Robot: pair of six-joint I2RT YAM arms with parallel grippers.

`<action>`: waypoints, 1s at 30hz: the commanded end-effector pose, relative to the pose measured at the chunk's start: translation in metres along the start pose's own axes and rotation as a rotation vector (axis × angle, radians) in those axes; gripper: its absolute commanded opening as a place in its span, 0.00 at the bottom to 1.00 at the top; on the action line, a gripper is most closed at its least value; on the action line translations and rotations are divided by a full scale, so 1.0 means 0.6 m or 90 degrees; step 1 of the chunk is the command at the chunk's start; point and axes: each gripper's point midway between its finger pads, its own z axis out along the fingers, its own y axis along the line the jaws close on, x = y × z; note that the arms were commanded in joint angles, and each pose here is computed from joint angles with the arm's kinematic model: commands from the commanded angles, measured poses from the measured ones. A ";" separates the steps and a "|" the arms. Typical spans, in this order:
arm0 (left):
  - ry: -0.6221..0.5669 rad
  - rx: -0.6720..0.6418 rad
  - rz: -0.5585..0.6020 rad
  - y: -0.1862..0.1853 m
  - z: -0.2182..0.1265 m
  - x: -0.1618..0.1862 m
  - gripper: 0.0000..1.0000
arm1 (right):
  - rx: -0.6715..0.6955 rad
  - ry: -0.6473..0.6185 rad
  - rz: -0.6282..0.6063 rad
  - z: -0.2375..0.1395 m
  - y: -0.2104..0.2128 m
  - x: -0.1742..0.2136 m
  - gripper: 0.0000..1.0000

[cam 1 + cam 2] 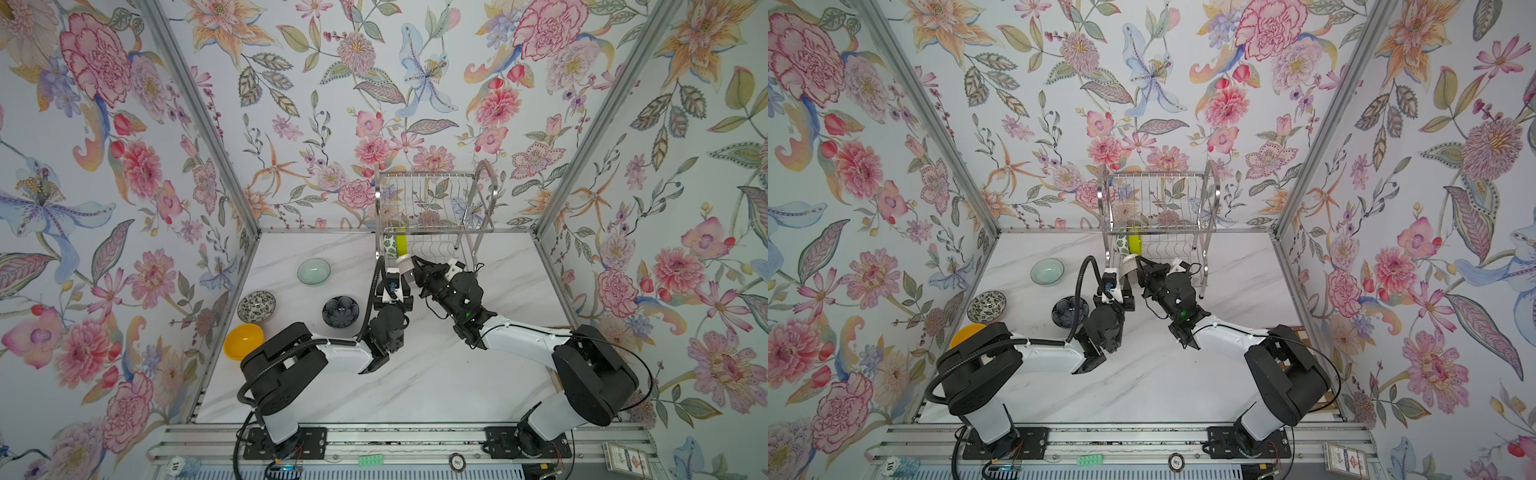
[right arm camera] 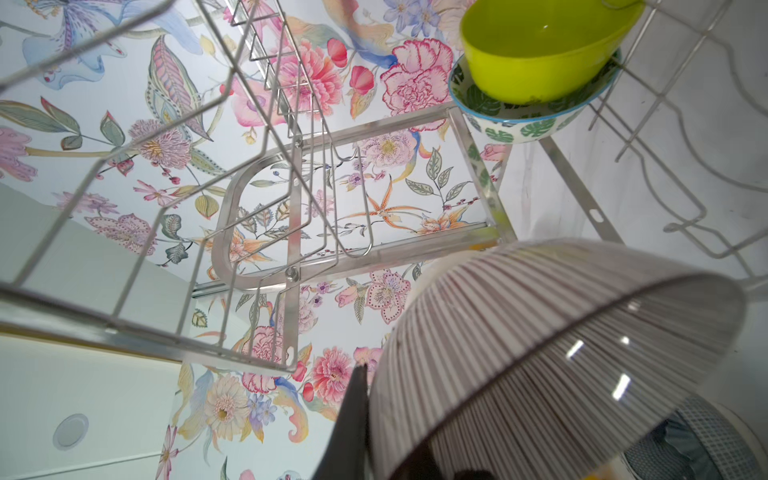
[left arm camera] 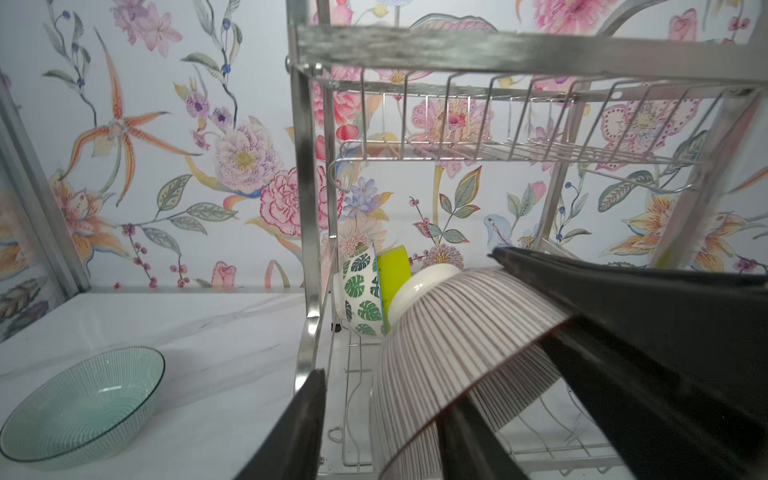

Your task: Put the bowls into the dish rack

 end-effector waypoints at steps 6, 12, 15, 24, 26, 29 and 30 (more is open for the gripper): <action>0.069 0.067 -0.042 0.022 -0.040 -0.002 0.82 | -0.091 0.016 -0.201 -0.009 0.078 -0.003 0.00; 0.106 0.095 0.005 0.023 -0.048 -0.006 0.99 | -0.155 0.013 -0.356 -0.036 0.105 -0.030 0.00; 0.121 0.089 0.055 0.024 -0.039 -0.010 0.99 | -0.167 0.033 -0.440 -0.040 0.109 -0.042 0.00; 0.132 0.079 0.222 -0.002 0.009 -0.019 0.99 | -0.205 0.074 -0.618 -0.045 0.099 -0.065 0.00; 0.132 0.090 0.255 -0.015 0.021 -0.018 0.99 | -0.217 0.084 -0.640 -0.041 0.095 -0.069 0.00; 0.149 0.097 0.319 -0.028 0.035 0.008 0.99 | -0.237 0.097 -0.662 -0.033 0.089 -0.067 0.00; 0.148 0.098 0.334 -0.030 0.036 0.009 0.99 | -0.235 0.100 -0.662 -0.028 0.084 -0.070 0.00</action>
